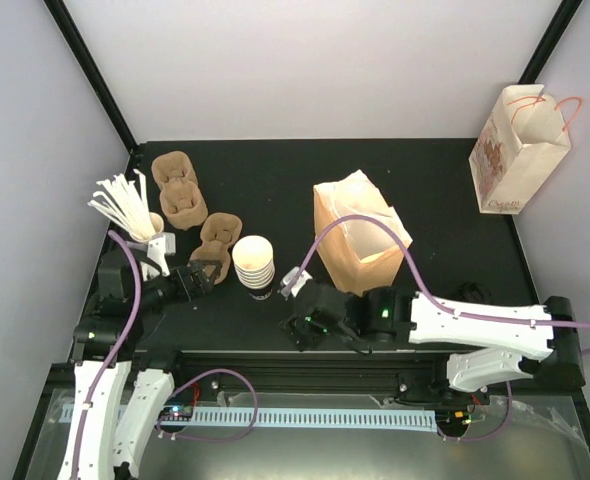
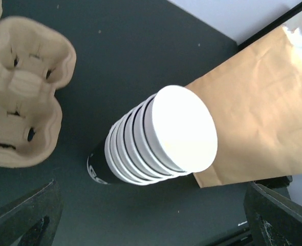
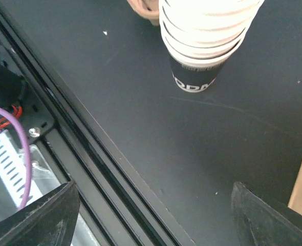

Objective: Pack the takeout coffee

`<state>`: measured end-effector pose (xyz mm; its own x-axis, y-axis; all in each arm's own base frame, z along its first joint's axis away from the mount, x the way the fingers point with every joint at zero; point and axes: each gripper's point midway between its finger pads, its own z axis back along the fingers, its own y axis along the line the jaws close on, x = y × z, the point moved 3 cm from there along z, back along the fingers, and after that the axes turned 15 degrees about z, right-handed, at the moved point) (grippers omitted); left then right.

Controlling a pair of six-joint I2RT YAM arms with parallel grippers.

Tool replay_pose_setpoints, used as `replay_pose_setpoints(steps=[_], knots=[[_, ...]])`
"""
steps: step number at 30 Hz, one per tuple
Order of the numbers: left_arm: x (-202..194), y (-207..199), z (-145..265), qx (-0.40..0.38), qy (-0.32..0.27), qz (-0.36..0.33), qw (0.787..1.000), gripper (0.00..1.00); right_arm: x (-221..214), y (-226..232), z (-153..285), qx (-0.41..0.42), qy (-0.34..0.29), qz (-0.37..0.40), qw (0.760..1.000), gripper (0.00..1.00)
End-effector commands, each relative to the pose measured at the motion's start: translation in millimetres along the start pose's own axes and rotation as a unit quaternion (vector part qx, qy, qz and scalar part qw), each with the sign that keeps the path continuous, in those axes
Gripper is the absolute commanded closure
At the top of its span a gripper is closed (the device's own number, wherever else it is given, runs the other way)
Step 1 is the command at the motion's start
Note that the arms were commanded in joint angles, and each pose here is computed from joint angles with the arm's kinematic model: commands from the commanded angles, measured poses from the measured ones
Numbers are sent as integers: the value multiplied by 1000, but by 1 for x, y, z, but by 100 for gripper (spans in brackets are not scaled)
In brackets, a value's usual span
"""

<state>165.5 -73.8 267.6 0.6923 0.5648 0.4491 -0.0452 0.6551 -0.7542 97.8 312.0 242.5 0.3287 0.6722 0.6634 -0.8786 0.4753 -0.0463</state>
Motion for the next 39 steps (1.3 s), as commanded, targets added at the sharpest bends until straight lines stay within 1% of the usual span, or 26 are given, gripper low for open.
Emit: replay_pose_setpoints(steps=[1,3,7,8,9,10,12,13,15,21,29,35,39], knots=[[-6,3,-8,-15,11,20,1000,1,23,5,-12,-36,-121,-42,991,17],[-7,8,-16,-17,19,27,999,1,17,3,-25,-51,-130,-42,989,16],[-13,14,-29,-24,42,41,998,1,9,3,-45,-57,-168,-36,983,10],[-13,15,-31,-24,46,42,998,1,7,2,-49,-60,-175,-41,982,8],[-13,15,-32,-23,48,42,998,1,0,1,-56,-65,-172,-45,982,3],[-13,16,-33,-23,50,41,998,1,-1,0,-59,-70,-173,-56,981,0],[-13,16,-34,-21,52,39,998,1,-10,-3,-71,-87,-145,-69,983,0],[-13,17,-35,-20,52,36,998,1,-14,-2,-79,-93,-128,-63,985,0],[-12,18,-36,-19,52,35,998,1,-16,5,-90,-81,-121,-44,988,0],[-11,19,-39,-16,55,28,998,1,-35,11,-126,-82,-102,-37,991,0],[-8,19,-42,-11,57,18,998,1,-41,12,-153,-89,-144,-63,984,0],[-1,16,-41,-7,48,8,999,1,-48,11,-181,-118,-142,-52,981,1],[4,16,-38,6,34,5,999,1,-47,2,-186,-147,-160,-57,974,2]])
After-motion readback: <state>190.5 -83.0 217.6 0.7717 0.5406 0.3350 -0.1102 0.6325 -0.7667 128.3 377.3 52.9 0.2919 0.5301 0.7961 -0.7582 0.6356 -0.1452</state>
